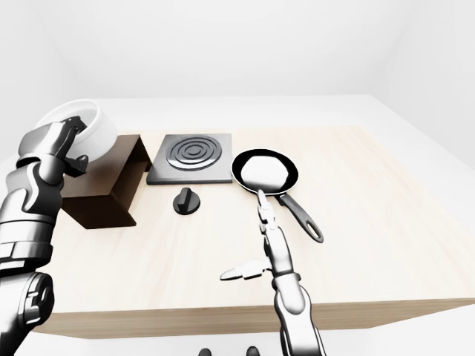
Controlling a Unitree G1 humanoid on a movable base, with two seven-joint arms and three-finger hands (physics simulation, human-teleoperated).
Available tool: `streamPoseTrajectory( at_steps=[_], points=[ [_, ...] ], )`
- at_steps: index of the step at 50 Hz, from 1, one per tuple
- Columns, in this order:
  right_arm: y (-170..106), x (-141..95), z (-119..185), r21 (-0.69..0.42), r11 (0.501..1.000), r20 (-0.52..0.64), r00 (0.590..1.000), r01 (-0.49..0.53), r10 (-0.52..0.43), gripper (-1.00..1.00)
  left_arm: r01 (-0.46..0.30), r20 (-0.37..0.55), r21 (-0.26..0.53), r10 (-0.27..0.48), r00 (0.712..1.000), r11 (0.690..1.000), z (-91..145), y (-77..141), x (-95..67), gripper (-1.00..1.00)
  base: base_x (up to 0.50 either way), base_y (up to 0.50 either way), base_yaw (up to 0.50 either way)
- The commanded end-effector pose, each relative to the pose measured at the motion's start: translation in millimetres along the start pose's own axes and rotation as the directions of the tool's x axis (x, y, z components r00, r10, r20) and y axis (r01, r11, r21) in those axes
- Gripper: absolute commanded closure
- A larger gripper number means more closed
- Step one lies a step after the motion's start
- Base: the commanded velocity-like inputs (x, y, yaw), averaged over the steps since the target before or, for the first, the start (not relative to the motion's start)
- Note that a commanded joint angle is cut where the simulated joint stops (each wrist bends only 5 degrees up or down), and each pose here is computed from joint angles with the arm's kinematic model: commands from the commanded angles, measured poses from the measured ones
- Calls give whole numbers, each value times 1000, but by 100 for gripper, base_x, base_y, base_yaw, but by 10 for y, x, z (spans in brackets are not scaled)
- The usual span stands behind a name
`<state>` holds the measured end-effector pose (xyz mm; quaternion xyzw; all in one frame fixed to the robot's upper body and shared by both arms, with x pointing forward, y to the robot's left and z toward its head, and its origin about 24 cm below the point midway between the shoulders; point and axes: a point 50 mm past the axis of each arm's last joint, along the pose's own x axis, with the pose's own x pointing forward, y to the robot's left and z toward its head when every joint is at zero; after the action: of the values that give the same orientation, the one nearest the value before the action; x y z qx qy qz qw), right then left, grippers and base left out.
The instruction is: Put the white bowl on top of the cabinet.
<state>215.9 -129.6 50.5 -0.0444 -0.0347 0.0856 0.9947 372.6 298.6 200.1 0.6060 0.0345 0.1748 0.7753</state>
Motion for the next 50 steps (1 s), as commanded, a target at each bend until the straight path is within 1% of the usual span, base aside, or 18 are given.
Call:
streamPoseTrajectory(
  at_steps=[1,12,15,16,18,23,28,42,43,47,50],
  points=[
    [12,0,-12,-3,1000,-3,1000,-7,7,-100,-81,1,40,81,997,996,11,107,24,100,0,0,0],
    [23,-1,-21,-7,1000,-3,1000,-9,9,-100,-76,-18,36,77,997,996,-43,71,23,100,0,0,0],
    [28,0,-28,-10,1000,-2,1000,-9,9,-100,-78,-19,33,78,997,996,-46,42,14,100,0,0,0],
    [29,5,-34,-10,1000,-4,1000,-9,9,-100,-77,-37,16,78,996,997,-82,-13,13,100,0,0,0],
    [29,5,-35,-11,1000,-4,1000,-8,8,-100,-76,-42,10,77,996,997,-97,-26,11,100,0,0,0],
    [35,-5,-32,-12,1000,-3,1000,-11,11,-100,-71,-53,7,72,996,997,-132,-53,7,100,0,0,0],
    [40,-5,-35,-12,1000,-3,1000,-12,12,-100,-73,-56,19,74,996,997,-156,-79,-7,100,0,0,0],
    [52,-6,-47,-17,1000,-3,1000,-14,14,-100,-68,-64,6,69,996,998,-167,-114,-9,100,0,0,0],
    [54,-4,-51,-18,1000,-5,1000,-16,16,-100,-67,-71,2,67,995,998,-175,-146,-11,100,0,0,0],
    [55,-4,-52,-18,1000,-5,1000,-16,16,-100,-68,-72,1,68,995,998,-176,-149,-9,100,0,0,0],
    [64,-4,-68,-20,1000,-12,1000,-18,18,-100,-64,-84,-12,63,994,998,-188,-195,-8,100,0,0,0]
  ],
)
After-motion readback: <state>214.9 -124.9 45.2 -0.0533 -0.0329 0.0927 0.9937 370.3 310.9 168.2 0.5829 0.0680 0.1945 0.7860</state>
